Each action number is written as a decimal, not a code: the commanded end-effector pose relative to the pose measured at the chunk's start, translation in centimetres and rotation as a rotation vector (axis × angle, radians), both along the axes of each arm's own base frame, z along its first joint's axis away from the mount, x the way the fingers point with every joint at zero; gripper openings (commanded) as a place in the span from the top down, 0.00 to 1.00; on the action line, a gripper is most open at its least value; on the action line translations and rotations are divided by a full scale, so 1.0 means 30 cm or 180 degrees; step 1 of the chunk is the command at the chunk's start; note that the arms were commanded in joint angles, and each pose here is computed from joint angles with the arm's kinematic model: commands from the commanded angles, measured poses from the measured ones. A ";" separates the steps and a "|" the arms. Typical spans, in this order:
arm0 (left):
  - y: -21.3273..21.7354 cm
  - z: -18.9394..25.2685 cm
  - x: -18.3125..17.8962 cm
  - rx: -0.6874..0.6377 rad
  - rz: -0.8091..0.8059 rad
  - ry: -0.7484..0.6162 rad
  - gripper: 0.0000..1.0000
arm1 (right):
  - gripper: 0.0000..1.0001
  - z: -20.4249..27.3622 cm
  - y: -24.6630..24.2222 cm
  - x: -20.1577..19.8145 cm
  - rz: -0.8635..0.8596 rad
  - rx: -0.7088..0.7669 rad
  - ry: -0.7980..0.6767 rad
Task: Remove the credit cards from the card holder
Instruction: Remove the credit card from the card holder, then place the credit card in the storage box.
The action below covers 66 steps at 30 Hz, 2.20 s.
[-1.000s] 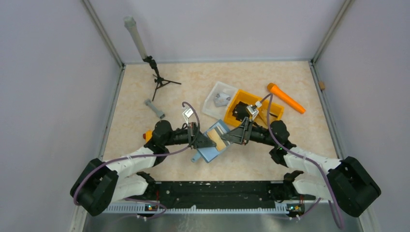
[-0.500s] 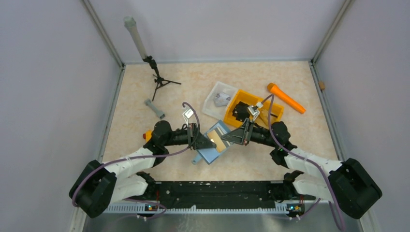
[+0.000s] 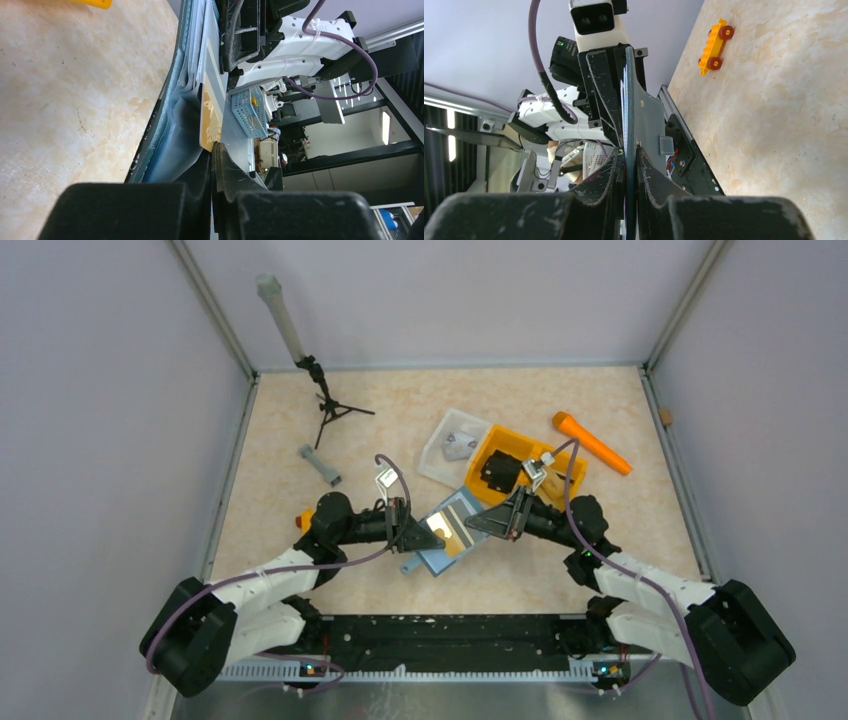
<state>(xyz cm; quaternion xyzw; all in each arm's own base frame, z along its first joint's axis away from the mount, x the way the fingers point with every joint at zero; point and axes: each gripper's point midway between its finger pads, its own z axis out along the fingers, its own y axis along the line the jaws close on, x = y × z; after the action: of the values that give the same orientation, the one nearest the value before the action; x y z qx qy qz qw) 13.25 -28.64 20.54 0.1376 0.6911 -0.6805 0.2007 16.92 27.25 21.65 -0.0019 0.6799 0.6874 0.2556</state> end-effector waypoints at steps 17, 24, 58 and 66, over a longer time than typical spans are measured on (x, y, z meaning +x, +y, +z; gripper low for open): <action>-0.022 0.060 0.061 -0.0250 0.0196 -0.0220 0.39 | 1.00 0.074 -0.007 -0.004 0.0001 0.0218 -0.0137; -0.034 0.073 0.074 -0.0333 0.0175 -0.0151 0.69 | 1.00 0.052 -0.005 -0.008 0.0023 0.0155 -0.0118; -0.059 -0.044 0.171 0.0875 0.0510 -0.0538 1.00 | 1.00 0.301 -0.411 0.360 -0.2253 -0.1531 -0.0914; -0.300 -0.041 0.230 0.0721 0.0824 -0.0301 1.00 | 1.00 0.620 -0.612 0.407 -0.3573 -0.1110 -0.1035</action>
<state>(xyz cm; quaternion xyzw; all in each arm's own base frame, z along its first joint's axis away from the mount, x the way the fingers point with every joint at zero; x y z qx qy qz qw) 17.86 -34.53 17.18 0.1522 0.7867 -0.5426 0.2519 28.30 13.27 36.14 0.1194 0.6854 0.3694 0.6160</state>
